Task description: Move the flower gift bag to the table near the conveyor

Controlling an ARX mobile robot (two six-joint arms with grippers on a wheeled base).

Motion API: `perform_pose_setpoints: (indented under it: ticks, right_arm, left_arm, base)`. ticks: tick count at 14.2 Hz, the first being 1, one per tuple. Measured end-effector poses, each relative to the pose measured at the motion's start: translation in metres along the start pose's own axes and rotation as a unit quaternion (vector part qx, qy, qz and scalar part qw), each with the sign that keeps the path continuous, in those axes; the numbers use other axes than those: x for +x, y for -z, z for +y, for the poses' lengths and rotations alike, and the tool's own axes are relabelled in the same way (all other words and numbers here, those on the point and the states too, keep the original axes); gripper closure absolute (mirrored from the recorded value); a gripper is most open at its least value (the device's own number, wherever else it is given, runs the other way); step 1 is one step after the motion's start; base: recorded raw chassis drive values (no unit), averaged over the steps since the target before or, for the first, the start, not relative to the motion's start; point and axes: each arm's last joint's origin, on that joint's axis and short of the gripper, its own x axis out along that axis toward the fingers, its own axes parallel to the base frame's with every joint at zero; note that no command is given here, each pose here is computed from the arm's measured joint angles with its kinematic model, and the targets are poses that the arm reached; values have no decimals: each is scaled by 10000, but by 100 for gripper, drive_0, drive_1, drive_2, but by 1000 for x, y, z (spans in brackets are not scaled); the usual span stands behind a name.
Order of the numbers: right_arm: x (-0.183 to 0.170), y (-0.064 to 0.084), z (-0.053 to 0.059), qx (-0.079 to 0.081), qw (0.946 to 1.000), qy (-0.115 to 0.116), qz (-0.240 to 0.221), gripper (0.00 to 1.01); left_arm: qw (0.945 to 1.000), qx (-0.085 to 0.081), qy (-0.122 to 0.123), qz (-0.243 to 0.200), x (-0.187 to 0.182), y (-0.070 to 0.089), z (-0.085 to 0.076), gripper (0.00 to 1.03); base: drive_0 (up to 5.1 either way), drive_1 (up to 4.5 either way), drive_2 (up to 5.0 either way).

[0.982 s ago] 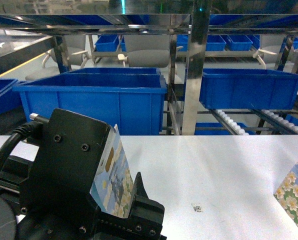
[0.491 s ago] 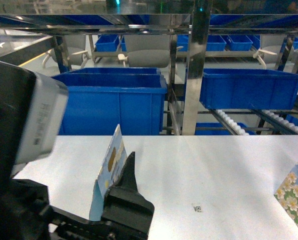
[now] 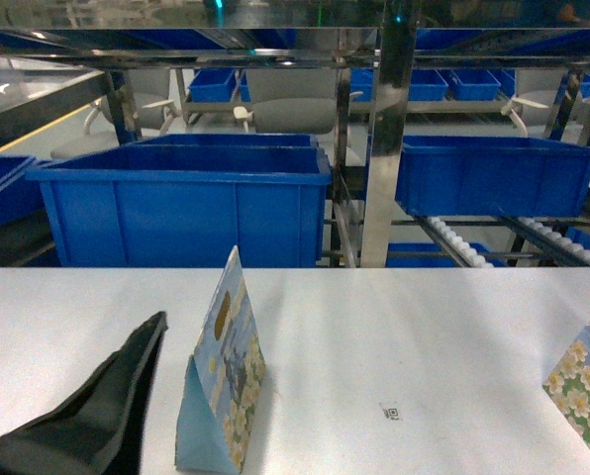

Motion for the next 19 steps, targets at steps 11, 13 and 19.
perform_pose_setpoints:
  ticks: [11, 13, 19]
  right_arm:
    - [0, 0, 0, -2, 10000, 13, 1, 3]
    - [0, 0, 0, -2, 10000, 13, 1, 3]
    - [-9, 2, 5, 267, 9959, -865, 18, 53]
  left_arm:
    - [9953, 102, -800, -545, -64, -25, 85, 5]
    - [9953, 102, -799, -537, -64, -25, 85, 5]
    - [9940, -429, -996, -101, -64, -21, 90, 61]
  base:
    - [0, 0, 0]
    - [0, 0, 0]
    - [0, 0, 0]
